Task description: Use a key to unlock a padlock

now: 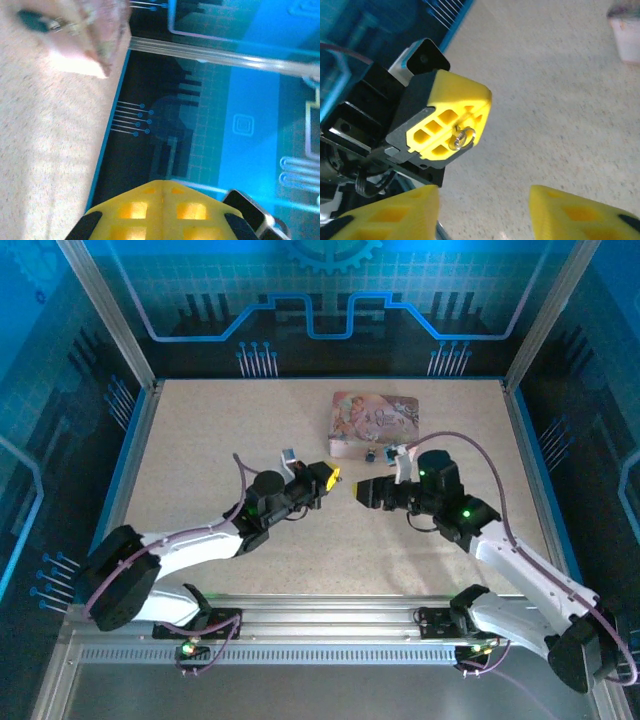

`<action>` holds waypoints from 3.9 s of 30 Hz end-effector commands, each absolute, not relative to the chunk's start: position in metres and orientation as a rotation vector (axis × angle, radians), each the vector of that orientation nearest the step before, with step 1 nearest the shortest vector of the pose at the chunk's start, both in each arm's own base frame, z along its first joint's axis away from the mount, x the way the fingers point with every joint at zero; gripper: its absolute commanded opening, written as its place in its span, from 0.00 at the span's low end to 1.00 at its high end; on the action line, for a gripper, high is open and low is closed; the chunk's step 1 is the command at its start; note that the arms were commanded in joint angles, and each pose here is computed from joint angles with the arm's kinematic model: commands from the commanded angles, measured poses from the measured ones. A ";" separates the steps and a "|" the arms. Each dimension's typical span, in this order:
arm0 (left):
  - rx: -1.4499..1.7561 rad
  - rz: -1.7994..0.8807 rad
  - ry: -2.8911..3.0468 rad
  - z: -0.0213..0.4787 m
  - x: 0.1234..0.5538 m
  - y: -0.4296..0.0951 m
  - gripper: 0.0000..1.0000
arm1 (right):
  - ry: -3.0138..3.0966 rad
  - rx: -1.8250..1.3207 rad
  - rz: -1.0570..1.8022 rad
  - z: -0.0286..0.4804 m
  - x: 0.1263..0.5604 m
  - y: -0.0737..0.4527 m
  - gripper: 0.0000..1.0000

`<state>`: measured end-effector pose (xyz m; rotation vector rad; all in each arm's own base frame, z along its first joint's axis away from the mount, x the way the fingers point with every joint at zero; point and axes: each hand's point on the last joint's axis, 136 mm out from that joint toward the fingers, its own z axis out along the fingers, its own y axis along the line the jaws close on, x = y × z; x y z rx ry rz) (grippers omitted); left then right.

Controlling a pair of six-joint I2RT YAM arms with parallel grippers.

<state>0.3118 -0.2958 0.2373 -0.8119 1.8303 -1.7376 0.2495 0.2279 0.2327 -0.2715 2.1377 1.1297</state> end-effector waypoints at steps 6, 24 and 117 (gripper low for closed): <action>-0.082 -1.429 1.685 0.334 0.298 -0.303 0.00 | 1.760 -0.366 1.444 0.308 0.237 0.223 0.67; 0.175 -1.527 1.522 0.382 0.276 -0.324 0.00 | 1.616 -0.472 1.569 0.362 0.232 0.249 0.62; 0.541 -0.851 2.205 0.220 0.442 -0.441 0.99 | 2.483 0.249 0.306 0.188 0.195 0.053 0.00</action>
